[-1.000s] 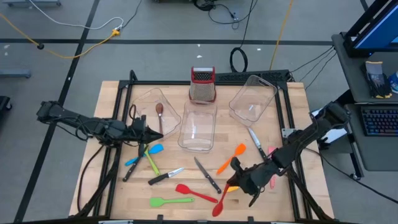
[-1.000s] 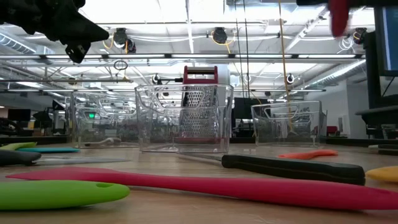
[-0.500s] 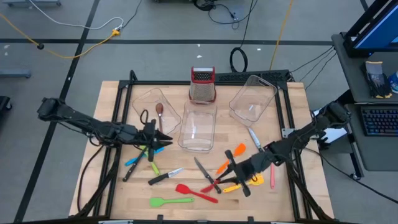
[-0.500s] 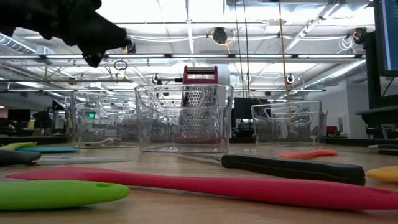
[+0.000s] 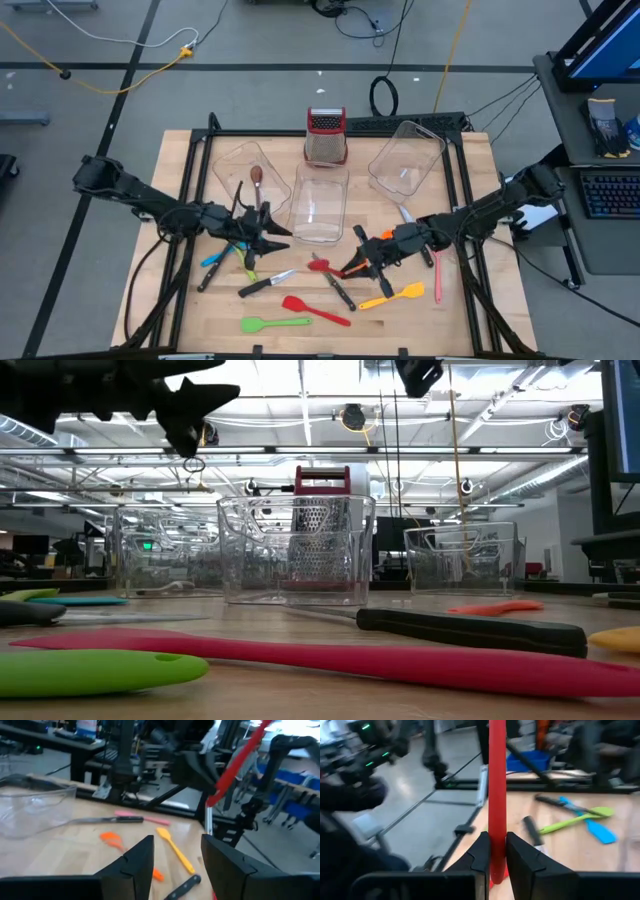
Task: Pick & Place Kitchen Items
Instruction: Put the red ladle into the left transparent bin
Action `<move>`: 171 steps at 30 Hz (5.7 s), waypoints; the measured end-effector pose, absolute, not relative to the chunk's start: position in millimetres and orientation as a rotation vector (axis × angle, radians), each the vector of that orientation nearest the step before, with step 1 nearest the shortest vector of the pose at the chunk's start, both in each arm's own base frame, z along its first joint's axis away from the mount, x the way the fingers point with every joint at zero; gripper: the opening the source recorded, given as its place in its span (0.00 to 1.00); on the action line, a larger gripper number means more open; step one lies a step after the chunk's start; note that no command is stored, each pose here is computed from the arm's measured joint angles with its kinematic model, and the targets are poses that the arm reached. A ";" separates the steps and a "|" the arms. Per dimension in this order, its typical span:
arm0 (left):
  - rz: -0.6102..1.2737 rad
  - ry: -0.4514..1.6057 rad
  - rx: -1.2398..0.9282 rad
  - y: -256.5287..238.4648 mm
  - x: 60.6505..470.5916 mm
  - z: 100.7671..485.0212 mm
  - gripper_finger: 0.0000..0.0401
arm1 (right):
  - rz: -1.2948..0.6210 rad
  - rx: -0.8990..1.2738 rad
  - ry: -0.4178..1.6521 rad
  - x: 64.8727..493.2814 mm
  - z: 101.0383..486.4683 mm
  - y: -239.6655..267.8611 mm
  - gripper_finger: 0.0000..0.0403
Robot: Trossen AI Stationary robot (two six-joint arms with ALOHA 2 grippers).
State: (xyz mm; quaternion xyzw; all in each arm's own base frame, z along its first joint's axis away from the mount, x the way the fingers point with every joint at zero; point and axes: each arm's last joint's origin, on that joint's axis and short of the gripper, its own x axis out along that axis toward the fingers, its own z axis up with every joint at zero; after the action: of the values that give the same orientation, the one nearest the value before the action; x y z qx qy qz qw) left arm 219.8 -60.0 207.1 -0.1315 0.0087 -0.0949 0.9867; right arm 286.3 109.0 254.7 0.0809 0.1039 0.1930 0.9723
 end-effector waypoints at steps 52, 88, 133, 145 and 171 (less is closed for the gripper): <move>-0.204 -0.124 -0.122 -83.1 299.6 222.7 0.60 | 0.164 0.212 0.084 315.5 239.1 87.8 0.08; -0.142 0.053 -0.110 -79.0 313.2 221.4 0.04 | 0.125 0.212 0.153 325.7 212.9 90.1 0.09; 0.775 0.312 -0.762 40.7 214.7 257.1 0.04 | 0.236 0.094 0.450 302.0 189.3 128.4 0.25; 0.979 0.556 -0.985 81.5 182.6 234.7 0.04 | 0.257 0.074 0.498 296.4 184.8 135.8 0.25; 1.068 0.962 -1.144 110.9 196.1 169.5 0.04 | 0.255 0.072 0.503 296.3 184.2 135.6 0.25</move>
State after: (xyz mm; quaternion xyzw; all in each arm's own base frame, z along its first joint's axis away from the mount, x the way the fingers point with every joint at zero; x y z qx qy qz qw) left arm 196.1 110.9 169.5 -0.4950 0.4163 0.4621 0.6068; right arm 296.3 135.6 184.2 0.0354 0.2483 0.1259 0.9598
